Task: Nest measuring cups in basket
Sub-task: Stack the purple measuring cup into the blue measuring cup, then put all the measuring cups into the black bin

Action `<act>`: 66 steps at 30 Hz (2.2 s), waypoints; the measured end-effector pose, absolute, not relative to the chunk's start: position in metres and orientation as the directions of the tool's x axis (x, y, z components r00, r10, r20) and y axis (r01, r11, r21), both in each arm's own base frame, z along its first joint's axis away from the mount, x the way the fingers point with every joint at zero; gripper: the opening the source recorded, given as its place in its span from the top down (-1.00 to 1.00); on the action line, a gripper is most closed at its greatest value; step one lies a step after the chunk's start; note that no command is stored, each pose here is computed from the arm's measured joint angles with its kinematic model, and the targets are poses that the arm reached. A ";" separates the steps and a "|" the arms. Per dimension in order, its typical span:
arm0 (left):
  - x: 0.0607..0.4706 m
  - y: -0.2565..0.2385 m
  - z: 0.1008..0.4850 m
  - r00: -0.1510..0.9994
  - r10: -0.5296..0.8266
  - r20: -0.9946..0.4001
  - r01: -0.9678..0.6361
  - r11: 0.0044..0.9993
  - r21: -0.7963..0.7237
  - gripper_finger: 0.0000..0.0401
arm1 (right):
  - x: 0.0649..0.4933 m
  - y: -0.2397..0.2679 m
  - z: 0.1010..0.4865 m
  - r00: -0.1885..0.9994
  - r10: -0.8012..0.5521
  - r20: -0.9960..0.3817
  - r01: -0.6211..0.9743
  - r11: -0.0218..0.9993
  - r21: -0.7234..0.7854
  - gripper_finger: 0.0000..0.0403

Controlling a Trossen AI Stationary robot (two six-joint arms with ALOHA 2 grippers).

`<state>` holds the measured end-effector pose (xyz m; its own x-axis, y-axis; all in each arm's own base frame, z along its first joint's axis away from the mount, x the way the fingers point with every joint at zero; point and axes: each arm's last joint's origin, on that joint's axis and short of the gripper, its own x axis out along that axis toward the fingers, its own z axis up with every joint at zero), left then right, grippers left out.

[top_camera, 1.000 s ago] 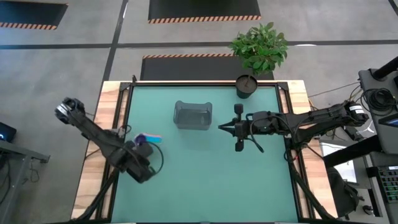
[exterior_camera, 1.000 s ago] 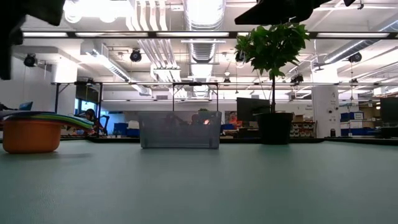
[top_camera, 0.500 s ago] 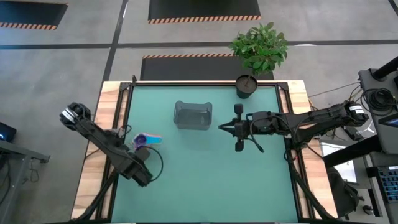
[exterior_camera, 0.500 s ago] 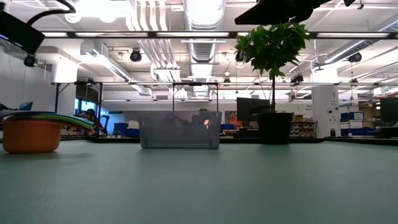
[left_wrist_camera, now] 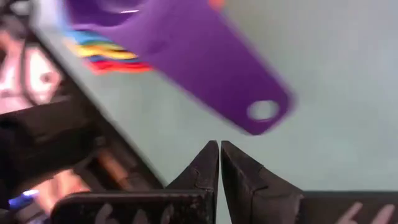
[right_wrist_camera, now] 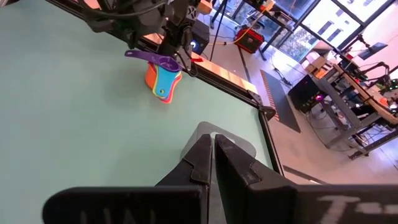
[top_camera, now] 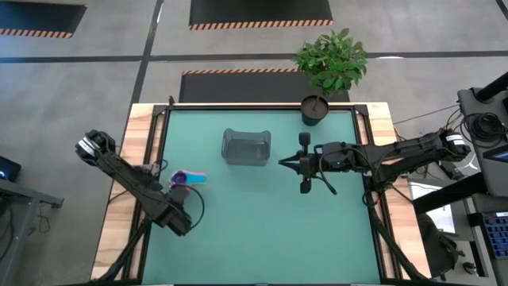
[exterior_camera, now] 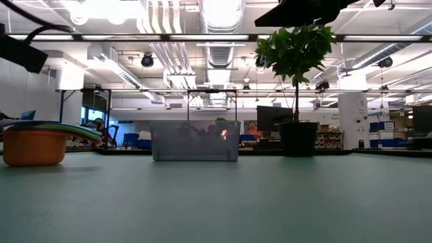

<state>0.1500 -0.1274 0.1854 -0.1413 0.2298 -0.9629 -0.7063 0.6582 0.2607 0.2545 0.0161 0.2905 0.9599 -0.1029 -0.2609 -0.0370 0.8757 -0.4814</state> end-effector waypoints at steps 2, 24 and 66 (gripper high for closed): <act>0.153 -0.130 0.184 -0.100 0.208 -0.973 -0.715 0.665 0.216 1.00 | 0.255 0.016 0.291 0.960 -0.103 -0.261 -0.037 0.876 -0.481 0.96; 0.179 -0.140 0.208 0.229 0.338 -0.913 -0.591 0.793 0.145 1.00 | 0.255 0.016 0.290 0.960 -0.103 -0.261 -0.037 0.875 -0.482 0.96; 0.201 -0.098 0.239 0.188 0.503 -0.844 -0.645 0.711 0.280 1.00 | 0.254 0.014 0.288 0.951 -0.113 -0.288 -0.041 0.875 -0.482 0.96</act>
